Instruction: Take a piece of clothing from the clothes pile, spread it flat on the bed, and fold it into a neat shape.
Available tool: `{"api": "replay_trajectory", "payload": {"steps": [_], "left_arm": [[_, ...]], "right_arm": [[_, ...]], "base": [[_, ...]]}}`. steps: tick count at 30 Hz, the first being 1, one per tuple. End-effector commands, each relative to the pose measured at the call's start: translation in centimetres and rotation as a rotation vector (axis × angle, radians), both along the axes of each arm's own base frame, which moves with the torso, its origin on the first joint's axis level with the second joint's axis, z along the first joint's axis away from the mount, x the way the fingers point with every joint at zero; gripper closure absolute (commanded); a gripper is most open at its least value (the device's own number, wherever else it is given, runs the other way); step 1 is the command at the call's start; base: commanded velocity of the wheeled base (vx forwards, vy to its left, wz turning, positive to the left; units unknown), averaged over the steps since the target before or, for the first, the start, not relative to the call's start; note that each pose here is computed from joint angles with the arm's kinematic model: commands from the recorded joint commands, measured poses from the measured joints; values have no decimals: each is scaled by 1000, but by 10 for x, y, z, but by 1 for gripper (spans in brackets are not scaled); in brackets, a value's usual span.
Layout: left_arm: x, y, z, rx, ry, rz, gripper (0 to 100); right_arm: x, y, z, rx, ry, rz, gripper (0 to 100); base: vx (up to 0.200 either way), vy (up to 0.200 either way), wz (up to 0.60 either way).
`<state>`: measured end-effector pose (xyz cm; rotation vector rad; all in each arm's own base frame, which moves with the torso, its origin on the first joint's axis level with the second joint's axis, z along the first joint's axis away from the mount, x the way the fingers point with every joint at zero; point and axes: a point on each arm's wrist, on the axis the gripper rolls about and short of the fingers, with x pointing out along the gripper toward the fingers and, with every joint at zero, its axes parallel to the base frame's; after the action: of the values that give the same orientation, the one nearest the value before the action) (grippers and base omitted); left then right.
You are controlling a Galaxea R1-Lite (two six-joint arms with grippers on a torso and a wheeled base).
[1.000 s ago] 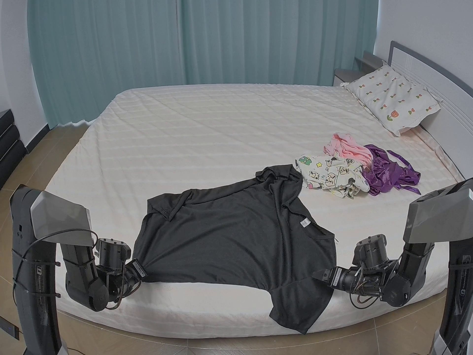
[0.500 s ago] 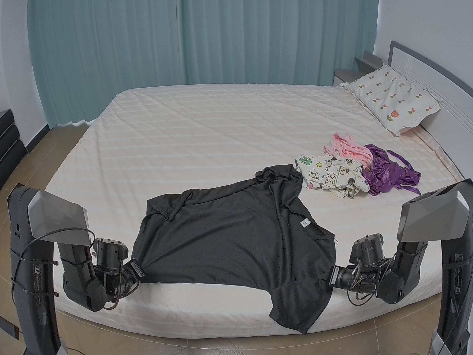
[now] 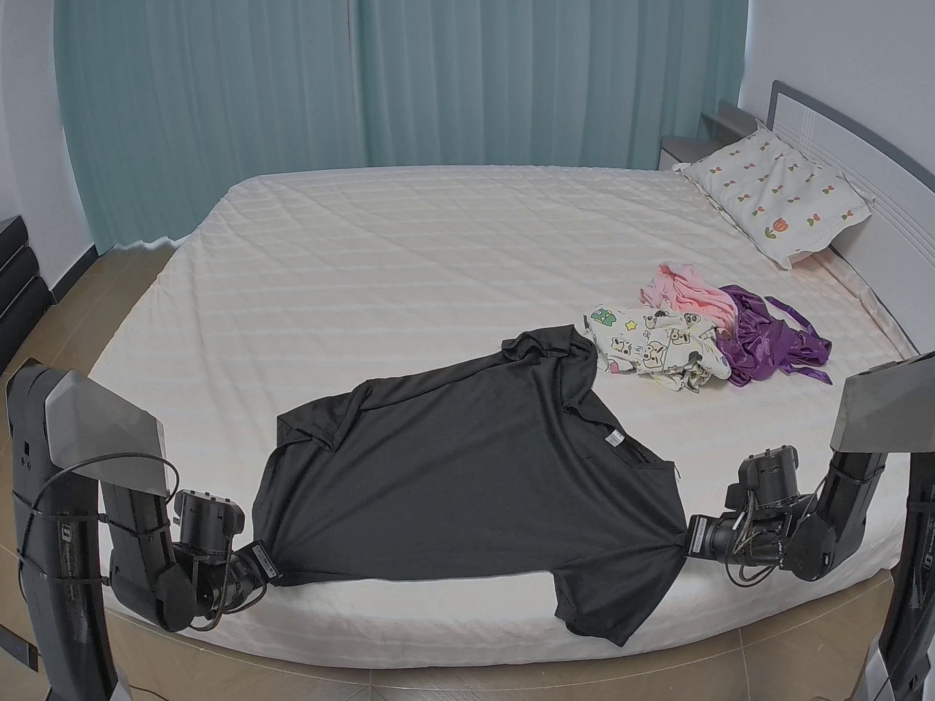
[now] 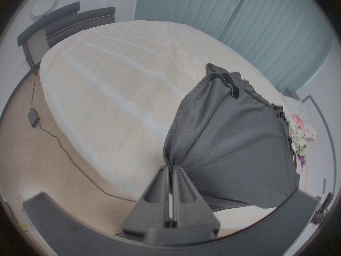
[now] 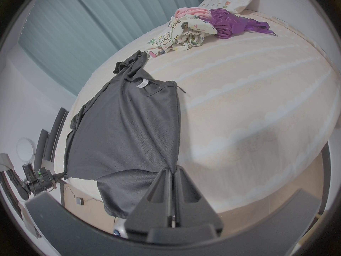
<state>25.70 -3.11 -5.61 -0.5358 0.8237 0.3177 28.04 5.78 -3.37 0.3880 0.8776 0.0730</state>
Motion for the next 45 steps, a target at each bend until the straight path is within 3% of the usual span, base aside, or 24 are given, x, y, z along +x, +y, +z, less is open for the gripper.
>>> {"api": "replay_trajectory", "payload": {"steps": [1,9,16,17,19,20,27,31,33,37,39,43,45], "left_arm": [[-13,0,5,30,30,-41,100],[-28,0,1,81,95,-107,100],[-25,1,-1,82,89,-106,100],[-25,1,-1,82,88,-106,0],[-25,1,-1,82,88,-106,0],[-24,0,-1,82,83,-106,0],[-22,1,0,81,73,-102,0],[-17,4,7,70,32,-89,0],[-12,6,28,14,-59,-100,0],[-10,7,46,-34,-132,-93,0],[-4,7,61,-85,-209,-55,0],[1,8,69,-107,-249,-32,0],[0,9,69,-109,-249,-31,0]], "right_arm": [[-5,-10,18,-12,-26,13,100],[-18,-13,14,-73,7,78,100],[-23,-13,7,-98,74,105,100],[-23,-13,7,-99,75,107,100],[-22,-12,5,-98,75,110,100],[-20,-12,4,-94,73,110,0],[-17,-11,11,-71,43,107,0],[-13,-8,31,12,-19,67,0],[-10,-1,42,93,-44,53,0],[-11,11,46,156,-38,65,0],[-10,26,54,252,-31,56,0],[-6,44,64,414,0,-10,0],[-6,46,66,434,1,-18,0]], "base": [[0,0,0],[0,0,0],[0,0,0],[0,0,0],[0,0,0],[0,0,0],[0,0,0],[0,0,0],[0,0,0],[0,0,0],[0,0,0],[0,0,0],[0,0,0]]}}
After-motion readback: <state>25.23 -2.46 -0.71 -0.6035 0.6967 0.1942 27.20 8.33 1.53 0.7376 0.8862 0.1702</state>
